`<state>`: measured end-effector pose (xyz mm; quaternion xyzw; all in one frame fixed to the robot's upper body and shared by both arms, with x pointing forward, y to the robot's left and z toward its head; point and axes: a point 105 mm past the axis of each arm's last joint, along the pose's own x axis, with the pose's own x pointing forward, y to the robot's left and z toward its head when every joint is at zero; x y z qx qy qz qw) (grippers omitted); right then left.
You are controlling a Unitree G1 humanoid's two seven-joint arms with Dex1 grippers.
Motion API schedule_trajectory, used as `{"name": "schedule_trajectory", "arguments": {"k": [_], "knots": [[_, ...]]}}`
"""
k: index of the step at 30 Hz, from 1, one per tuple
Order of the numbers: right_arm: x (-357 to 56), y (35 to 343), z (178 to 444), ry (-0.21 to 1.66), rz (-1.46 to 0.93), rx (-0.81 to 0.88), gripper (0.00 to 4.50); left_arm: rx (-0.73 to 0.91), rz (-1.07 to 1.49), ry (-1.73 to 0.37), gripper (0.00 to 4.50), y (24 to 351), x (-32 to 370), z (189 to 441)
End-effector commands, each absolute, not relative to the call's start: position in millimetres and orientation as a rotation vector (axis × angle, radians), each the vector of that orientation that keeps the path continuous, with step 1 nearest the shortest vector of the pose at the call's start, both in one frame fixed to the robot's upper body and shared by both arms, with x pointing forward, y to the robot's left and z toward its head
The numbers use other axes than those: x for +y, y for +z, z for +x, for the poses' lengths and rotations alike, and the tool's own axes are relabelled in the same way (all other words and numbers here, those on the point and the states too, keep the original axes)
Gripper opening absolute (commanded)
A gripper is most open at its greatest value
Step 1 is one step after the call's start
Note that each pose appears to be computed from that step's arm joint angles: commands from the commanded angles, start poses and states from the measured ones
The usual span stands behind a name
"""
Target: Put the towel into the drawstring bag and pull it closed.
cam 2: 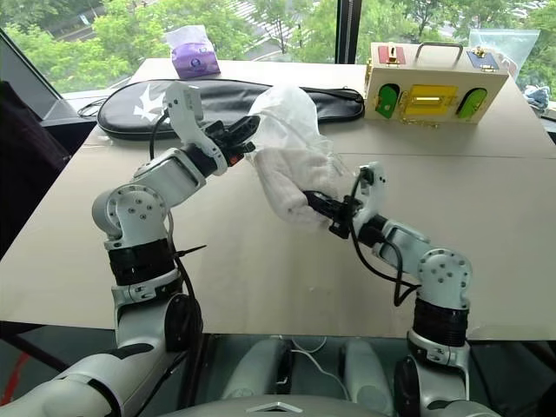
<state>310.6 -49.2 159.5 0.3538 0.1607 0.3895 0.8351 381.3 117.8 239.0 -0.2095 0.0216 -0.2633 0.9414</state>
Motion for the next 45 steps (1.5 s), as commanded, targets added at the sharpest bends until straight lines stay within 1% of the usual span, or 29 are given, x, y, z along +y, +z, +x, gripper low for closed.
{"name": "schedule_trajectory", "arguments": {"k": [1, 4, 7, 10, 15, 18, 20, 22, 24, 27, 28, 30, 31, 32, 33, 34, 36, 38, 39, 43, 45], "knots": [[-54.6, 175.3, 323.7, 0.726, 0.803, 0.267, 0.02, 0.019, -0.377, -0.589, 0.00, 246.1, 109.7, 369.9], [-60.0, 175.1, 335.5, 0.618, 0.878, 0.260, 0.02, 0.045, -0.354, -0.621, 0.00, 239.7, 104.4, 364.3], [-63.4, 180.0, 341.3, 0.575, 0.944, 0.240, 0.02, 0.064, -0.323, -0.627, 0.00, 234.1, 102.4, 362.1], [-64.6, 176.2, 346.5, 0.521, 0.901, 0.248, 0.02, 0.056, -0.318, -0.635, 0.00, 236.5, 98.5, 362.7], [-54.0, 180.0, 348.3, 0.514, 0.867, 0.253, 0.02, 0.059, -0.326, -0.690, 0.00, 238.7, 85.3, 359.0], [-42.0, 176.5, 342.1, 0.554, 0.734, 0.282, 0.02, 0.061, -0.334, -0.697, 0.00, 238.1, 81.6, 359.8], [-37.4, 175.0, 339.3, 0.570, 0.709, 0.291, 0.02, 0.055, -0.352, -0.703, 0.00, 240.7, 79.2, 360.8], [-36.9, 176.5, 341.4, 0.558, 0.750, 0.287, 0.02, 0.053, -0.370, -0.714, 0.00, 242.3, 76.3, 360.6], [-40.8, 180.8, 349.0, 0.502, 0.825, 0.268, 0.02, 0.059, -0.370, -0.722, 0.00, 240.5, 73.9, 359.3], [-57.0, 190.6, 367.5, 0.349, 1.079, 0.226, 0.02, 0.074, -0.369, -0.721, 0.00, 235.8, 73.4, 358.3], [-56.6, 195.2, 368.6, 0.364, 1.108, 0.214, 0.02, 0.077, -0.370, -0.718, 0.00, 234.4, 73.7, 358.0], [-46.8, 200.4, 364.2, 0.443, 1.022, 0.209, 0.02, 0.084, -0.374, -0.715, 0.00, 232.4, 74.1, 357.9], [-41.4, 199.0, 360.9, 0.477, 0.942, 0.211, 0.02, 0.086, -0.374, -0.715, 0.00, 231.7, 73.8, 358.0], [-34.5, 194.6, 355.7, 0.522, 0.804, 0.203, 0.02, 0.088, -0.374, -0.716, 0.00, 231.2, 72.7, 358.2], [-30.7, 191.6, 353.0, 0.537, 0.793, 0.202, 0.02, 0.089, -0.371, -0.717, 0.00, 231.1, 71.5, 358.7], [-30.6, 192.4, 353.6, 0.523, 0.856, 0.198, 0.02, 0.088, -0.370, -0.718, 0.00, 231.3, 70.7, 359.1], [-37.4, 195.1, 360.5, 0.439, 1.077, 0.205, 0.02, 0.087, -0.370, -0.720, 0.00, 231.8, 69.6, 359.7], [-40.1, 198.9, 363.9, 0.417, 1.175, 0.203, 0.02, 0.089, -0.371, -0.723, 0.00, 231.4, 68.8, 359.8], [-39.5, 201.5, 364.2, 0.431, 1.174, 0.196, 0.02, 0.096, -0.374, -0.728, 0.00, 230.1, 67.9, 359.4], [-21.5, 202.8, 352.8, 0.588, 0.869, 0.191, 0.02, 0.120, -0.376, -0.749, 0.00, 225.5, 64.8, 357.5], [-15.5, 205.0, 346.0, 0.652, 0.883, 0.192, 0.02, 0.123, -0.379, -0.754, 0.00, 225.1, 64.2, 358.0]]}}
